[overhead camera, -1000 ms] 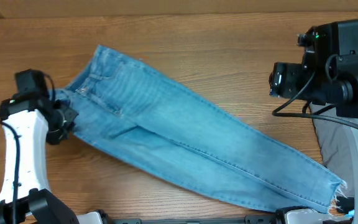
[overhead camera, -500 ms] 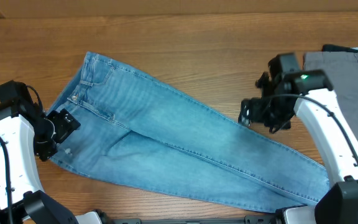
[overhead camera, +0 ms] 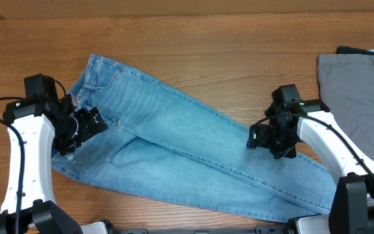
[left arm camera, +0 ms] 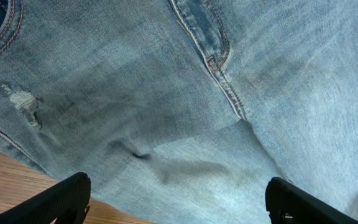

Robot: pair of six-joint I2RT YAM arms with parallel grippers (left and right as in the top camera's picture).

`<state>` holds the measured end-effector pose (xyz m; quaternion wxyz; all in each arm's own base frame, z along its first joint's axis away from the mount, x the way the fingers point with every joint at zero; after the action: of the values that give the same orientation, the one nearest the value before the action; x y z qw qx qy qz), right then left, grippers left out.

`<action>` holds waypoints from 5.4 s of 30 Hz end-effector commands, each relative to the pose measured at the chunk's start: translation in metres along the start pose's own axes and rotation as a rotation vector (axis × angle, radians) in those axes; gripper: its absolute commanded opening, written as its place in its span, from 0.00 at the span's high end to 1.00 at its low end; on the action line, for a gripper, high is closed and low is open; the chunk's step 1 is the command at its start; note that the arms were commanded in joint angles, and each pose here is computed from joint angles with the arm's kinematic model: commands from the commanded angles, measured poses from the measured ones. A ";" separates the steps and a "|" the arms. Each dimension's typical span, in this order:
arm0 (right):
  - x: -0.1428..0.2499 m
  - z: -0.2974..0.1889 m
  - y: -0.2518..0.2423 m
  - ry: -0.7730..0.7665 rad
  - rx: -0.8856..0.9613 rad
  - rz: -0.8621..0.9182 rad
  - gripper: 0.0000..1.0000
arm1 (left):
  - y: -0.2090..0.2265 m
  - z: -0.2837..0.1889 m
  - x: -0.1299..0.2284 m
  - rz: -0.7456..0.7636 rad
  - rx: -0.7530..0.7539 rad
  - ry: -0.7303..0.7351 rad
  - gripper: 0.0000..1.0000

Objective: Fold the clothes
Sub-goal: 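Grasp the frayed leg hem with the right gripper, then pull waistband left and hem right to stretch the jeans flat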

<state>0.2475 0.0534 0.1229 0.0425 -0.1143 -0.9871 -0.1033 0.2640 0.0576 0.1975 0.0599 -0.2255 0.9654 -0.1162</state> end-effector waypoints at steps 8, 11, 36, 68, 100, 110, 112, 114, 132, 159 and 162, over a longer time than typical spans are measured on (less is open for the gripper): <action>-0.002 0.059 -0.012 0.081 0.014 0.071 0.12 | -0.002 -0.002 0.001 0.031 0.015 -0.018 0.04; -0.022 0.085 -0.010 0.041 -0.008 0.057 0.12 | -0.004 -0.002 -0.003 0.036 0.022 -0.048 0.03; -0.143 -0.131 0.048 -0.533 0.148 -0.045 0.00 | -0.014 -0.005 -0.035 0.076 0.062 -0.235 0.00; -0.107 -0.005 -0.147 -0.342 0.047 0.397 0.72 | -0.042 0.002 -0.027 0.205 0.081 -0.215 0.00; -0.157 -0.057 -0.139 -0.511 -0.063 0.379 0.96 | -0.048 -0.003 -0.041 0.234 0.100 -0.305 0.03; -0.175 -0.130 -0.077 -0.563 -0.052 0.139 0.96 | -0.048 0.035 -0.123 0.269 -0.043 -0.341 0.00; -0.174 -0.128 -0.072 -0.558 -0.049 0.125 0.96 | -0.046 0.047 -0.150 0.253 -0.049 -0.339 0.00; -0.173 -0.128 -0.072 -0.550 -0.048 0.125 0.96 | -0.039 0.056 -0.174 0.231 -0.063 -0.347 0.00; -0.170 -0.126 -0.073 -0.528 -0.030 0.130 0.96 | 0.000 0.148 -0.228 0.280 -0.105 -0.327 0.04; -0.249 -0.103 -0.048 -0.825 -0.039 0.025 0.96 | 0.046 0.027 -0.277 -0.188 -0.312 -0.533 0.96; -0.250 -0.097 -0.049 -0.812 -0.038 0.031 0.77 | 0.051 0.027 -0.276 -0.198 -0.318 -0.520 0.96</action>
<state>0.4796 -0.0624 0.1716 -0.3357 -0.1543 -0.9260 -0.0781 0.4971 0.2003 0.1643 0.2440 -0.3219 0.9127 0.0611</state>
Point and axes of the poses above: each gripper's point midway between its finger pads, its own z axis out along the fingers, its own y axis along the line the jaws close on, x = y × z, the point moved 8 cm from there along -z, back along the fingers, and after that the axes turned 3 degrees about z, right-handed, at the moved point
